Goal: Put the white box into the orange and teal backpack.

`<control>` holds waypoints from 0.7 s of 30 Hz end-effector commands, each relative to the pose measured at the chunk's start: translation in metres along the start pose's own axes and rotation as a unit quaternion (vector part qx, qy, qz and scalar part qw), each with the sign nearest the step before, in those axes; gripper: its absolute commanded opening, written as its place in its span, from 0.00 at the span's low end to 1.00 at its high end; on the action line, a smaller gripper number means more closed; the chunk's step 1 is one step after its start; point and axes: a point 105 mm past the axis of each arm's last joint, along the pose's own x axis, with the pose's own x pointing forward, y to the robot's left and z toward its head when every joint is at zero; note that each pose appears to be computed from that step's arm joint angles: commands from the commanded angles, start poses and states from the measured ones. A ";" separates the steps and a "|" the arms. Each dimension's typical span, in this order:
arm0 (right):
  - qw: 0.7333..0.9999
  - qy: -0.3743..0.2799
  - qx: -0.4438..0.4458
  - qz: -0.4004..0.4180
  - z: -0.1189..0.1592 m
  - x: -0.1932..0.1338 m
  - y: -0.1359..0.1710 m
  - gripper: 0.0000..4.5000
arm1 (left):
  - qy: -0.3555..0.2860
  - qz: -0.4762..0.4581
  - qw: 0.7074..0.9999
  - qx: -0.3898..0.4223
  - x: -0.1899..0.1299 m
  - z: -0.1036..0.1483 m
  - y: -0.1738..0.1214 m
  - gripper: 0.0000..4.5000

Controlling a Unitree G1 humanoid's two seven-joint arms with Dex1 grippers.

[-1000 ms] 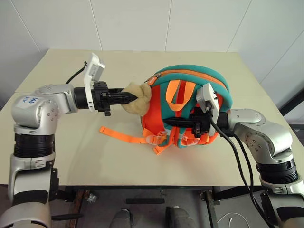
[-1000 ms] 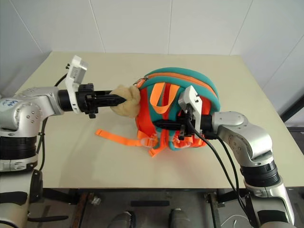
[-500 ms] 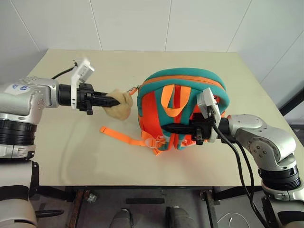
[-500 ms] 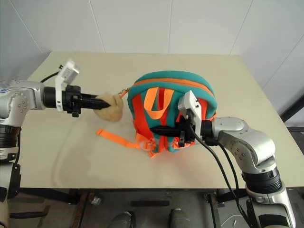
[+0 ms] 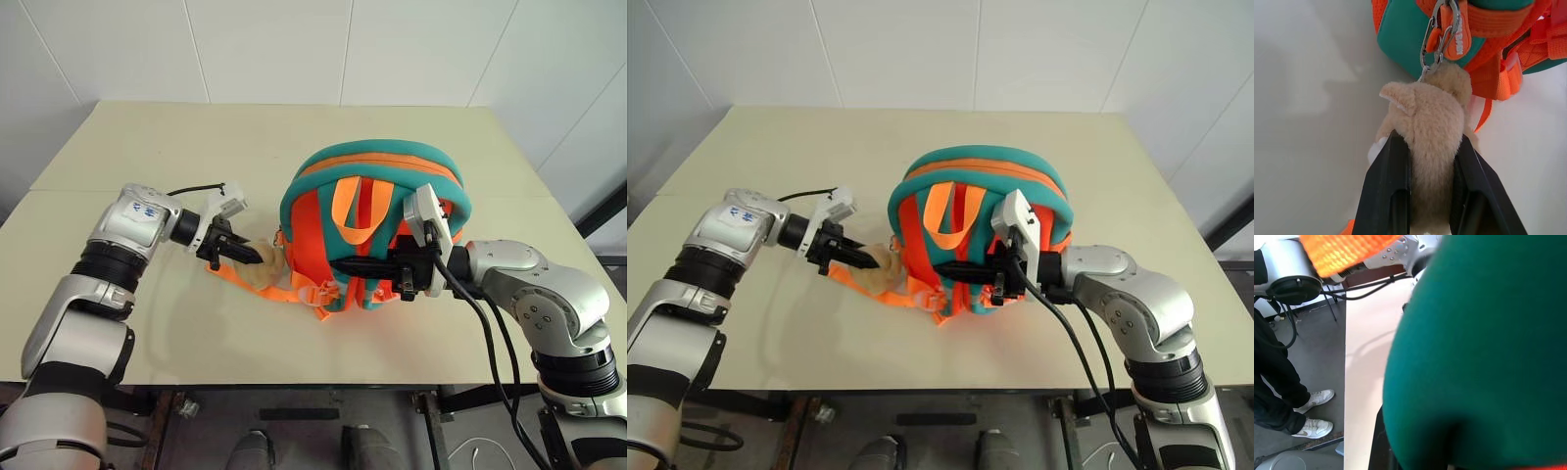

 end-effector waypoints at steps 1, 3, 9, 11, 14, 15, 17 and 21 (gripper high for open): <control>0.999 -0.017 -0.029 -0.003 0.014 -0.004 0.004 0.00 | -0.043 -0.017 0.999 0.017 0.005 0.000 -0.001 0.11; 0.999 -0.018 -0.031 -0.007 0.015 -0.006 0.004 0.00 | -0.078 -0.030 0.996 0.028 0.002 0.009 -0.005 0.11; 0.999 0.005 -0.037 -0.022 0.014 -0.015 0.000 0.21 | -0.162 -0.025 0.986 0.023 -0.023 0.020 -0.016 0.28; 0.999 0.010 -0.038 -0.020 0.015 -0.019 0.001 0.36 | -0.159 -0.020 0.987 0.017 -0.028 0.015 -0.020 0.41; 0.999 0.027 -0.040 -0.022 0.017 -0.027 0.003 0.59 | -0.177 0.004 0.984 0.013 -0.039 0.012 -0.025 0.63; 0.998 0.034 -0.042 -0.026 0.017 -0.031 0.003 0.66 | -0.186 0.016 0.982 0.011 -0.044 0.011 -0.026 0.70; 0.997 0.046 -0.049 -0.039 0.019 -0.039 0.002 0.81 | -0.204 0.031 0.978 0.016 -0.054 0.008 -0.033 0.85; 0.992 0.077 -0.056 -0.079 0.020 -0.066 -0.002 0.99 | -0.258 0.069 0.964 0.018 -0.075 -0.003 -0.045 1.00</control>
